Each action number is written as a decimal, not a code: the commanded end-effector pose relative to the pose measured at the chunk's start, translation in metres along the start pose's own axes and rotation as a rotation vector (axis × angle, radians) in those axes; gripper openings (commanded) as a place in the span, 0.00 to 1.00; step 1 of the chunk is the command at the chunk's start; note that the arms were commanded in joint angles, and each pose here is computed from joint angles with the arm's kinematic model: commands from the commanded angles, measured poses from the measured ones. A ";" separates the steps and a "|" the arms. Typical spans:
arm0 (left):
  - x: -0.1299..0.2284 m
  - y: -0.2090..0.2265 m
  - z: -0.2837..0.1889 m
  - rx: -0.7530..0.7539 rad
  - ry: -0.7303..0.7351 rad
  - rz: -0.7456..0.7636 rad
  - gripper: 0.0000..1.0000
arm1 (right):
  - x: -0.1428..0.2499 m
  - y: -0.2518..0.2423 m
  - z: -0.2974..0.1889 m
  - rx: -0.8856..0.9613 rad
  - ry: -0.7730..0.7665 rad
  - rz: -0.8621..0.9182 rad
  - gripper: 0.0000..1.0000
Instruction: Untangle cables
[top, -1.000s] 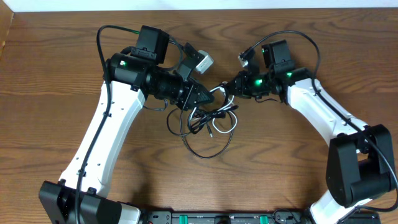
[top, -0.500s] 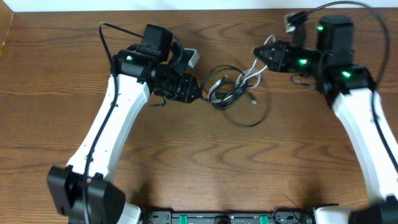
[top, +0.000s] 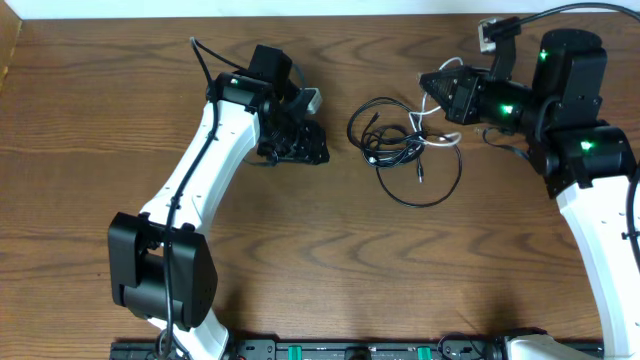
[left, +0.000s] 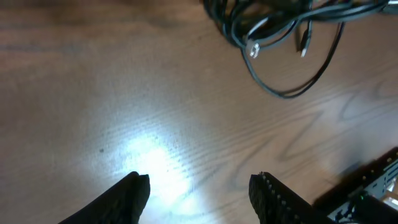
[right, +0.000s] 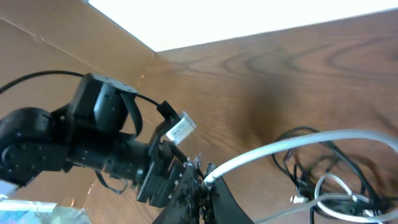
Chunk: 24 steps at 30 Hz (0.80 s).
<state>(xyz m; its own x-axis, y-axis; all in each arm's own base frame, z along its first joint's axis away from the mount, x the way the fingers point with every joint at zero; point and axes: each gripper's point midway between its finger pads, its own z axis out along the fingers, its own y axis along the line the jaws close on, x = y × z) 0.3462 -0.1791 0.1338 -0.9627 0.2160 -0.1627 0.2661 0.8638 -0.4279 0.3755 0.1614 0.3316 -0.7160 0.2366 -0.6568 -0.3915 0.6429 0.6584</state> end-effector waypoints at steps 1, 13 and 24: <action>-0.002 0.001 0.000 -0.005 -0.010 -0.008 0.57 | -0.030 0.042 -0.017 -0.099 -0.069 -0.090 0.01; -0.006 0.001 0.000 -0.005 -0.026 -0.001 0.57 | -0.132 0.186 -0.123 -0.278 -0.449 -0.444 0.01; -0.009 0.001 0.000 -0.003 -0.039 0.005 0.57 | -0.118 0.141 -0.063 -0.206 -0.274 -0.280 0.01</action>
<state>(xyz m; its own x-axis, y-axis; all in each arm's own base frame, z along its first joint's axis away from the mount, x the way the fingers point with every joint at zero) 0.3557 -0.1819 0.1359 -0.9561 0.2104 -0.2041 0.2804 0.8594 -0.4276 0.3426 0.1688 0.5482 -0.3299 0.2796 -0.9017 -0.7007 0.5676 0.4323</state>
